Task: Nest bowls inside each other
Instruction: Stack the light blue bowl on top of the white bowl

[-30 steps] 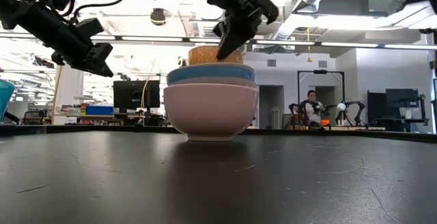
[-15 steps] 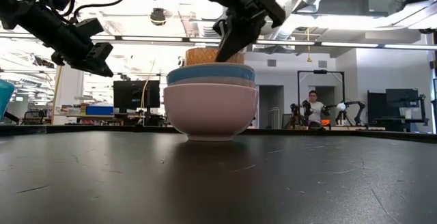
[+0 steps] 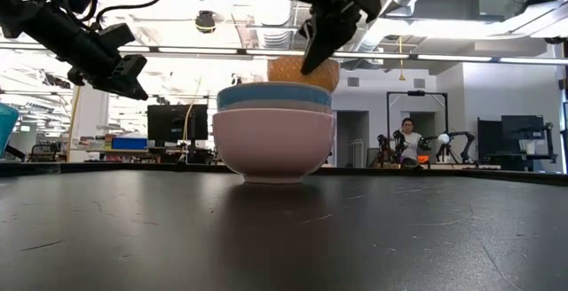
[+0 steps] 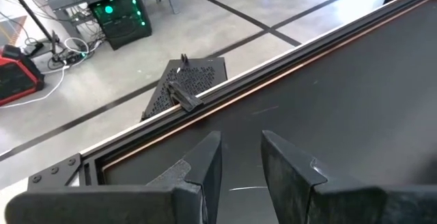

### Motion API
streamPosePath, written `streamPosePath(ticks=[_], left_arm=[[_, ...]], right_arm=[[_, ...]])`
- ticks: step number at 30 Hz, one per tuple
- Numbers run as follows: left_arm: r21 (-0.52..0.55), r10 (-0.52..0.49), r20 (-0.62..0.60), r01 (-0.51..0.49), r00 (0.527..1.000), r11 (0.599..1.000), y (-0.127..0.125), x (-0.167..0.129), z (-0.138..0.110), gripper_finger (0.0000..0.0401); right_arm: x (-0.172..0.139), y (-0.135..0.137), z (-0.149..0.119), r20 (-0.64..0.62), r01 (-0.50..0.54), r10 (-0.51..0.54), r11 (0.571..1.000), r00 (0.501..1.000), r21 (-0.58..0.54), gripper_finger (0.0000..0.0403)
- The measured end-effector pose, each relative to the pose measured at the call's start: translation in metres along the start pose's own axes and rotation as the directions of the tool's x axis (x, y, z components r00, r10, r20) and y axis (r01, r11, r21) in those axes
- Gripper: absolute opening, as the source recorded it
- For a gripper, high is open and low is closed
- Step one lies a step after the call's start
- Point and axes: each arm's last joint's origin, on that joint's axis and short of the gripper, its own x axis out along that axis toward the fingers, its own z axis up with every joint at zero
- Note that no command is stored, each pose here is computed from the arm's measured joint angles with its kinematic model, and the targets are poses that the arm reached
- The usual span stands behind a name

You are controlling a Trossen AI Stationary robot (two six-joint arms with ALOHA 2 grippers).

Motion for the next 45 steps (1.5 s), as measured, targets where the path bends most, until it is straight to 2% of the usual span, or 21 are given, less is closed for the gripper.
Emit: streamPosePath(ticks=[7,23,35,45], left_arm=[[0.000,-0.004,0.000,0.004,1.000,1.000,0.000,0.000,0.000,0.0094],[-0.002,-0.004,0.000,0.004,1.000,1.000,0.000,0.000,0.000,0.0094],[-0.009,-0.005,0.000,0.005,1.000,1.000,0.000,0.000,0.000,0.0094],[-0.005,-0.006,-0.001,0.006,1.000,1.000,0.000,0.000,0.000,0.0094]], right_arm=[[0.002,-0.002,-0.001,-0.008,0.000,0.000,1.000,1.000,0.008,0.0005],[0.006,0.021,0.022,0.193,0.025,-0.004,0.994,0.981,-0.103,0.0005],[0.030,0.009,0.012,0.191,0.056,-0.040,0.995,0.981,-0.079,0.0005],[0.053,0.012,0.009,0.150,0.009,0.005,0.996,0.989,-0.089,0.0005]])
